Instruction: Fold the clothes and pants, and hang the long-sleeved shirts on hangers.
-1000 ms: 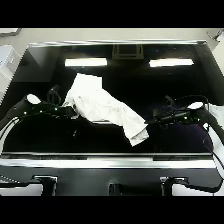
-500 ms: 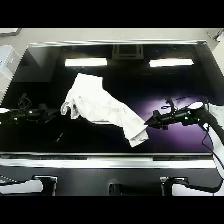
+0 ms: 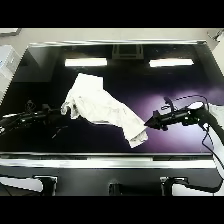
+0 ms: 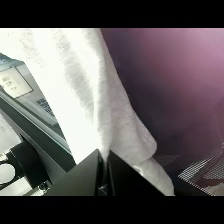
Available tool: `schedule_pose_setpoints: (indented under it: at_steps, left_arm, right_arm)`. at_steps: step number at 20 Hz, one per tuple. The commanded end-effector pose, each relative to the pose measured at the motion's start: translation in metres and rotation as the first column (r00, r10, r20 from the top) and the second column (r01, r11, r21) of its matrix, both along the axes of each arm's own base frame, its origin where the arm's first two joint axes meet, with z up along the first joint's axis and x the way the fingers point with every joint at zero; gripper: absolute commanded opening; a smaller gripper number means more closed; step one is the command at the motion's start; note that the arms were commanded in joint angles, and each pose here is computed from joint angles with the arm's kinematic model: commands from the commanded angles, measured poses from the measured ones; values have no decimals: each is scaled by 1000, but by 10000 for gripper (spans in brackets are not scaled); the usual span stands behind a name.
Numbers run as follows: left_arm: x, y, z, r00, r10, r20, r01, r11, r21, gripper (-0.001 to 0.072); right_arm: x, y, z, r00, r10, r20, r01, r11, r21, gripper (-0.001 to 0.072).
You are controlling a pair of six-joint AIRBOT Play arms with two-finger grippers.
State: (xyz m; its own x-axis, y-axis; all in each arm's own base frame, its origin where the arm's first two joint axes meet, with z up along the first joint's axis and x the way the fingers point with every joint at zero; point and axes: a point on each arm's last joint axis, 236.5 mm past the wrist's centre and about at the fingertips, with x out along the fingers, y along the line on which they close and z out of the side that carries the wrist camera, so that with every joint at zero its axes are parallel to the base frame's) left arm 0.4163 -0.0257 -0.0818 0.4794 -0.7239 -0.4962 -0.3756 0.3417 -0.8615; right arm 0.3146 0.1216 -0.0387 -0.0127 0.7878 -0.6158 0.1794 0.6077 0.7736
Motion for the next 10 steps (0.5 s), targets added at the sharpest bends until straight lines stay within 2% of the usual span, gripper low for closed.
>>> schedule_pose_setpoints:
  at_steps: [1,5,6,7,8,9,10]
  left_arm:
    - [8,-11,-11,1000,2,-2,-2,1000,29,544]
    - [14,-18,-20,1000,9,-7,-9,997,77,540]
    - [16,-19,-20,1000,19,-6,-18,997,74,493]
    - [19,-19,-18,1000,30,-2,-30,997,69,325]
    - [21,-20,-18,999,37,2,-37,997,68,125]
    - [23,-21,-16,999,34,13,-35,997,71,19]
    - [27,-21,-12,999,31,25,-32,997,72,17]
  right_arm:
    - [-1,0,0,1000,0,-3,0,1000,1,39]
    - [-1,1,1,1000,1,-3,-1,1000,2,39]
    - [-1,0,1,1000,1,-1,-1,1000,1,39]
    - [0,0,2,1000,1,2,-1,1000,1,39]
    - [0,0,2,1000,1,7,-1,1000,-1,39]
    - [1,0,4,1000,0,20,0,1000,-5,39]
    - [3,-1,7,999,-3,37,4,1000,-11,39]
